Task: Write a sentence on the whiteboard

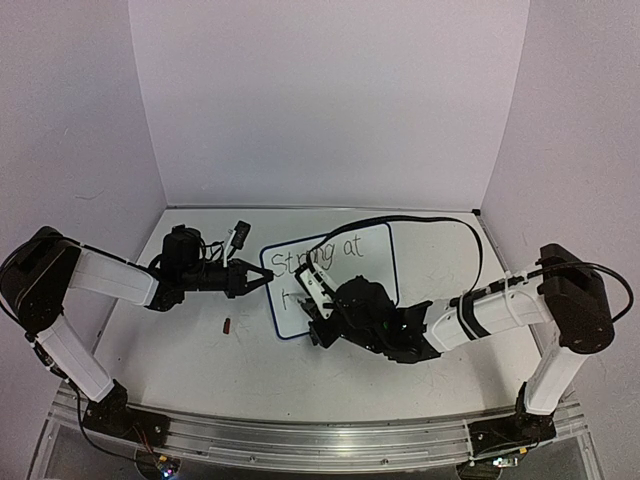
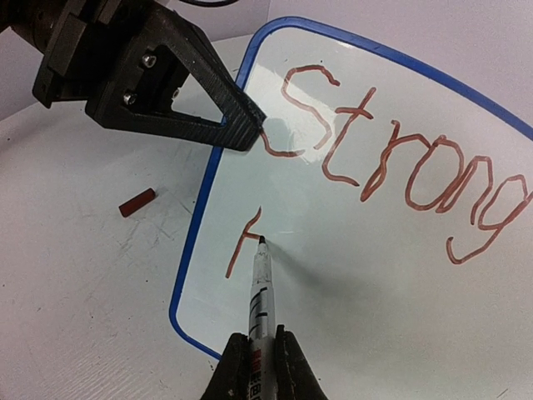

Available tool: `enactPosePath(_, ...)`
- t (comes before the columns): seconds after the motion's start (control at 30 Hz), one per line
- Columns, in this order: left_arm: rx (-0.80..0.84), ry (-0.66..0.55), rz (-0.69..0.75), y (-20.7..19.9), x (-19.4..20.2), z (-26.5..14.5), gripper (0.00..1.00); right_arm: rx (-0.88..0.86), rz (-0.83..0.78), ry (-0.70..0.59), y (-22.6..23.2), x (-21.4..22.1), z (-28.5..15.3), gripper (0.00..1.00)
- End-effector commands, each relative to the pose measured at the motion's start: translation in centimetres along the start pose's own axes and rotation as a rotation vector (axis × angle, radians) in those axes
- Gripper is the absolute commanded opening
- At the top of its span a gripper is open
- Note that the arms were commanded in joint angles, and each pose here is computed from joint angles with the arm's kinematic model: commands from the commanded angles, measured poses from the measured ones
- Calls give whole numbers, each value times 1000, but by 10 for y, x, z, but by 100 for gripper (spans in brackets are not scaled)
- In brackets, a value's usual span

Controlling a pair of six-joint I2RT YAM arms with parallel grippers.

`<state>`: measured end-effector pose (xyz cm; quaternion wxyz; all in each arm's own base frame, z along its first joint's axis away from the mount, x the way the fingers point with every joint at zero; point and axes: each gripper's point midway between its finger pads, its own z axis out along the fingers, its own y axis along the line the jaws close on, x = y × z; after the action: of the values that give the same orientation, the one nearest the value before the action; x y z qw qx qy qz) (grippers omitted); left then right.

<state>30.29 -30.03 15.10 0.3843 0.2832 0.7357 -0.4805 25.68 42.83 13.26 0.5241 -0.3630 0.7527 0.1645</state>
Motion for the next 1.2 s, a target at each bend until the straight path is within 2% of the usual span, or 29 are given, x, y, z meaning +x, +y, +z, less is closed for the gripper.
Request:
enactPosePath(0.0, -76, 29, 4, 14, 6, -1, 0, 46, 45, 37, -17, 11, -3, 0)
enactPosePath(0.8, -81, 37, 1, 16, 9, -1, 0, 22, 38, 103, -14, 32, -6, 0)
enactPosePath(0.93, -84, 38, 1, 17, 10, -1, 0, 19, 37, 68, -17, 23, -16, 0)
enactPosePath(1.07, -87, 37, 2, 16, 10, -2, 0, -21, 65, -70, -20, -4, -40, 0)
enactPosePath(1.17, -89, 35, 5, 16, 9, -2, 0, -43, 43, -92, -15, -13, -37, 0)
